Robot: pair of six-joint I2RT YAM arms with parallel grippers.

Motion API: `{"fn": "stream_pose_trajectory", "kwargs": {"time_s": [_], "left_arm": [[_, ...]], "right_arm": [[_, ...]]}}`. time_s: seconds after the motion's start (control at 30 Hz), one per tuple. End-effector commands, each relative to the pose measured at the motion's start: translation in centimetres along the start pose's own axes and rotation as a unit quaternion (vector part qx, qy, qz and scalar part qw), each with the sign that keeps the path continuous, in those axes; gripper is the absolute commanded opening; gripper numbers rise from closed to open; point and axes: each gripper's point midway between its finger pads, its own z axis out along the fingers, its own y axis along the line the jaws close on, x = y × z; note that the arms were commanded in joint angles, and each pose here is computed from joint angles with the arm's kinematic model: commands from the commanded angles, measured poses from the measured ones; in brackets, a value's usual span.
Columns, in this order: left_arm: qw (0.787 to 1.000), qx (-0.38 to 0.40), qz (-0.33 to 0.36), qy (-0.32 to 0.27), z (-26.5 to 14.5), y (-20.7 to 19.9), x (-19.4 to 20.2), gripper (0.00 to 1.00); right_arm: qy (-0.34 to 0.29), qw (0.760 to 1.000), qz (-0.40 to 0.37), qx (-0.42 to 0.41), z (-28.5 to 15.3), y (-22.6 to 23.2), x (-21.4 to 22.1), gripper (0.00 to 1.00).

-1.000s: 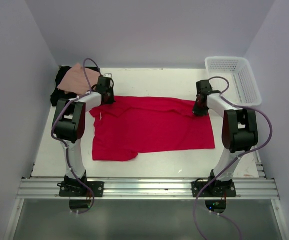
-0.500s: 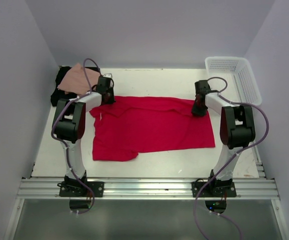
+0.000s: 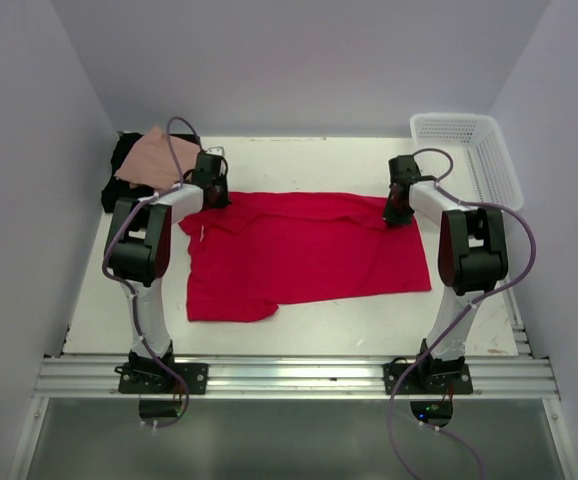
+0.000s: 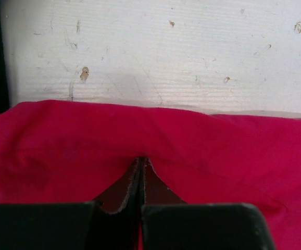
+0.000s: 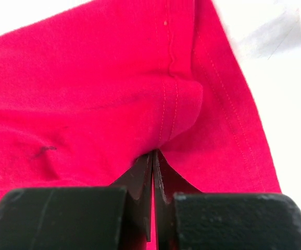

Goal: Fold and stack the t-shirts
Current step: Fold the tshirt

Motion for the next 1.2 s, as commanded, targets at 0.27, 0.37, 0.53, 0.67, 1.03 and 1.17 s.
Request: {"fn": "stream_pose_trajectory", "kwargs": {"time_s": [0.27, 0.37, 0.53, 0.67, 1.03, 1.17], "left_arm": [[0.998, -0.001, 0.014, 0.060, 0.8, 0.1, 3.8, 0.00], [0.998, -0.003, 0.015, 0.060, 0.8, 0.2, 3.8, 0.00], [0.998, -0.003, 0.016, 0.059, 0.8, 0.2, 3.8, 0.00], [0.998, -0.003, 0.017, 0.060, 0.8, 0.2, 3.8, 0.00], [0.998, -0.005, 0.017, 0.068, 1.0, 0.3, 4.3, 0.00], [0.998, -0.003, 0.018, 0.067, 1.0, 0.2, 4.3, 0.00]], "right_arm": [[-0.114, 0.993, -0.019, 0.009, -5.3, 0.6, -8.3, 0.00], [-0.140, 0.990, -0.021, 0.008, -6.2, 1.1, -10.6, 0.00], [-0.157, 0.987, -0.028, 0.018, -6.8, 1.0, -12.0, 0.00], [-0.138, 0.989, -0.032, 0.041, -6.3, -0.1, -10.6, 0.00], [-0.063, 0.991, -0.054, 0.101, -4.5, -4.5, -2.8, 0.00], [-0.069, 0.992, -0.052, 0.095, -4.4, -3.9, -3.8, 0.00]]}}
